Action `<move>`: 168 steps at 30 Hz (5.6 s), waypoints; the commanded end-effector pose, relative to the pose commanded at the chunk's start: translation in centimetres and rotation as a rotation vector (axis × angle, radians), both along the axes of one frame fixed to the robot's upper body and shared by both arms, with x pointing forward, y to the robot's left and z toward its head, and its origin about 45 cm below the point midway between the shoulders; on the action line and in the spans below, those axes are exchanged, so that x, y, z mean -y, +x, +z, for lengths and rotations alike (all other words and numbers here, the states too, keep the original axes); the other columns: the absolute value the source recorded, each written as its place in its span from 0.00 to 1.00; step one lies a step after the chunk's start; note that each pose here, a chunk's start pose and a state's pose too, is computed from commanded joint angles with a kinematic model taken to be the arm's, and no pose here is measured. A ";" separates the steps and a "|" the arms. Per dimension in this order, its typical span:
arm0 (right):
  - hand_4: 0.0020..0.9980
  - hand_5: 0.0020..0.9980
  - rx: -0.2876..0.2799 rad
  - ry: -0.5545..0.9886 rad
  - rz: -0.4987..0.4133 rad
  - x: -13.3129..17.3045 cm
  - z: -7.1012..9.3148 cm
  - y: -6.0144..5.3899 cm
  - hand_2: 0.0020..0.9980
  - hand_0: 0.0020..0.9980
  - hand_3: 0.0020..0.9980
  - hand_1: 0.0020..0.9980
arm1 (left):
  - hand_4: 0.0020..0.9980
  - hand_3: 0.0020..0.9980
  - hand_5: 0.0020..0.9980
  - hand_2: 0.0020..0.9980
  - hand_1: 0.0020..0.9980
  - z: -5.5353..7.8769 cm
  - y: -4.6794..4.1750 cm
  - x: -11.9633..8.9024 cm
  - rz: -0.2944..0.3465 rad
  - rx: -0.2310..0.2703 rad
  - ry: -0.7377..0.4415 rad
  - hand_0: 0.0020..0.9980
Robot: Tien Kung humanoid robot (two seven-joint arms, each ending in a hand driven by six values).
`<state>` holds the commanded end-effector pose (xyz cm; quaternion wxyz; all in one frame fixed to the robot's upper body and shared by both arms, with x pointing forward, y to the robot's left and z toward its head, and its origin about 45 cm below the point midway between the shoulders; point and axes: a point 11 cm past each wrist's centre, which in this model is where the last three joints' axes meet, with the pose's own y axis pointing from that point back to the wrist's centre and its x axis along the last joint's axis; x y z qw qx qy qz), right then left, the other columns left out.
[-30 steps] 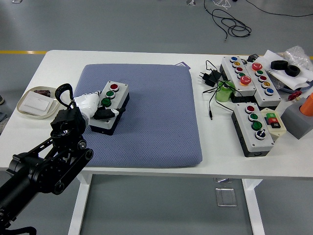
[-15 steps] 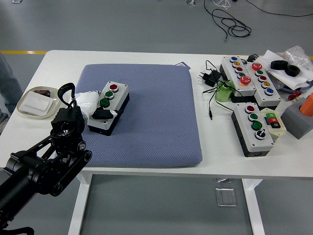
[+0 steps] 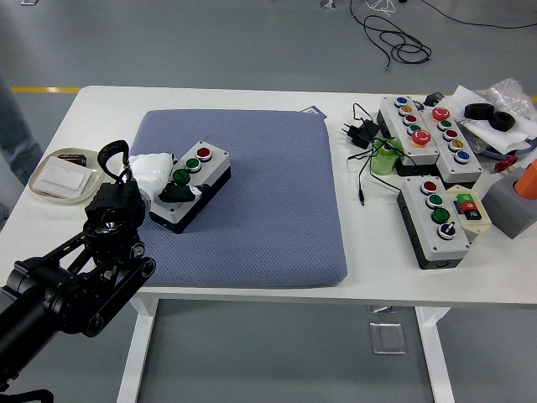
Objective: Pick up the button,place it on the desk,press the button,press the button
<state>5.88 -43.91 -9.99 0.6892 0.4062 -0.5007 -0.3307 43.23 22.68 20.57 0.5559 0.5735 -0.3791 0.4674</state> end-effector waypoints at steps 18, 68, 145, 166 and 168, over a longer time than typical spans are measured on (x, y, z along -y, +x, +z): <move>0.30 0.23 0.005 0.003 0.003 -0.2 0.0 0.4 0.62 0.63 0.56 0.53 | 0.79 0.44 0.36 0.37 0.37 1.5 0.66 2.0 -0.490 0.113 -0.039 0.28; 0.30 0.23 0.007 0.003 0.009 -0.3 0.0 0.7 0.62 0.63 0.56 0.53 | 1.00 1.00 0.55 0.99 0.90 3.3 0.15 3.4 -0.833 0.144 0.056 0.90; 0.30 0.23 0.002 -0.002 0.010 0.0 0.1 0.5 0.62 0.63 0.56 0.52 | 0.67 0.72 1.00 0.02 0.00 1.0 -4.80 5.3 -0.587 -0.039 -0.086 0.00; 0.30 0.23 -0.005 -0.003 0.005 0.0 0.0 0.0 0.62 0.63 0.56 0.52 | 0.67 0.72 1.00 0.02 0.00 3.9 -4.52 5.6 -0.579 0.087 -0.153 0.00; 0.30 0.23 -0.007 -0.003 0.004 0.1 0.0 -0.1 0.62 0.63 0.56 0.52 | 0.67 0.72 1.00 0.02 0.00 4.6 -4.64 6.3 -0.595 0.118 -0.174 0.00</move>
